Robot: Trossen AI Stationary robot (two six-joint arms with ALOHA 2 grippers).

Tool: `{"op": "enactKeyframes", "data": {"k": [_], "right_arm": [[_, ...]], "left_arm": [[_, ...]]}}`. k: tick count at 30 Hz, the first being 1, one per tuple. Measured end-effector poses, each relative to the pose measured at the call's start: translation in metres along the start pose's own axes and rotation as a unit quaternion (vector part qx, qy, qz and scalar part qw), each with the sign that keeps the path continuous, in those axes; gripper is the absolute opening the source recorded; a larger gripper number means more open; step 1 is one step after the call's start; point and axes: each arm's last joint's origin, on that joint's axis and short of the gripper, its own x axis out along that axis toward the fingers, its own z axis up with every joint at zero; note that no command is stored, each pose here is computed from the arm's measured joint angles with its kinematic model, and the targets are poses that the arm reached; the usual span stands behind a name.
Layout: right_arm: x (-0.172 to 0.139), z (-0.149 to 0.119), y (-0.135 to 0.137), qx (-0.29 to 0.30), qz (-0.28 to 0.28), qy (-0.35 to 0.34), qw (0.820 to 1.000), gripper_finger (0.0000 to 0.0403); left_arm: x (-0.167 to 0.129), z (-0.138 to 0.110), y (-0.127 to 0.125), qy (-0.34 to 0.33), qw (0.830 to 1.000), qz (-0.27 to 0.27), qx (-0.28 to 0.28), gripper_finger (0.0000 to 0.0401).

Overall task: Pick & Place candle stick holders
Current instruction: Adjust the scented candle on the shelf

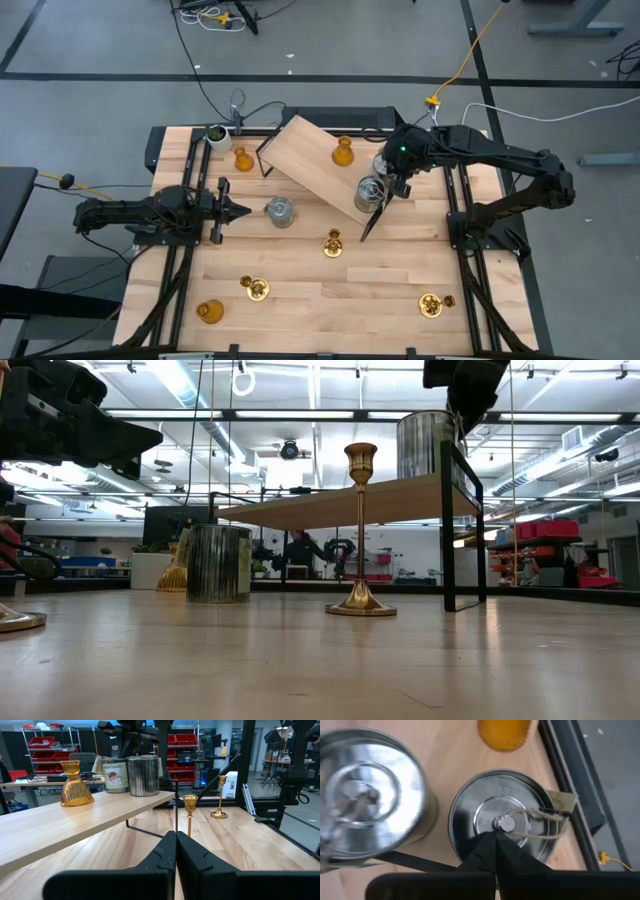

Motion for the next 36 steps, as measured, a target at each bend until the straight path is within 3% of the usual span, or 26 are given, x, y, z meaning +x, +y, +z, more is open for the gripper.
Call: {"op": "enactKeyframes", "data": {"k": [22, 36], "right_arm": [[-0.0053, -0.0063, 0.0022, 0.003, 0.047, 0.009, 0.999, 0.0], [-0.0063, -0.0057, 0.0022, 0.004, 0.05, 0.005, 0.999, 0.0]], "left_arm": [[0.0, 0.0001, 0.0, 0.0, 1.0, 0.0, 0.0, 0.0012], [0.0, 0.0, 0.0, 0.0, 1.0, 0.0, 0.0, 0.0012]]}}
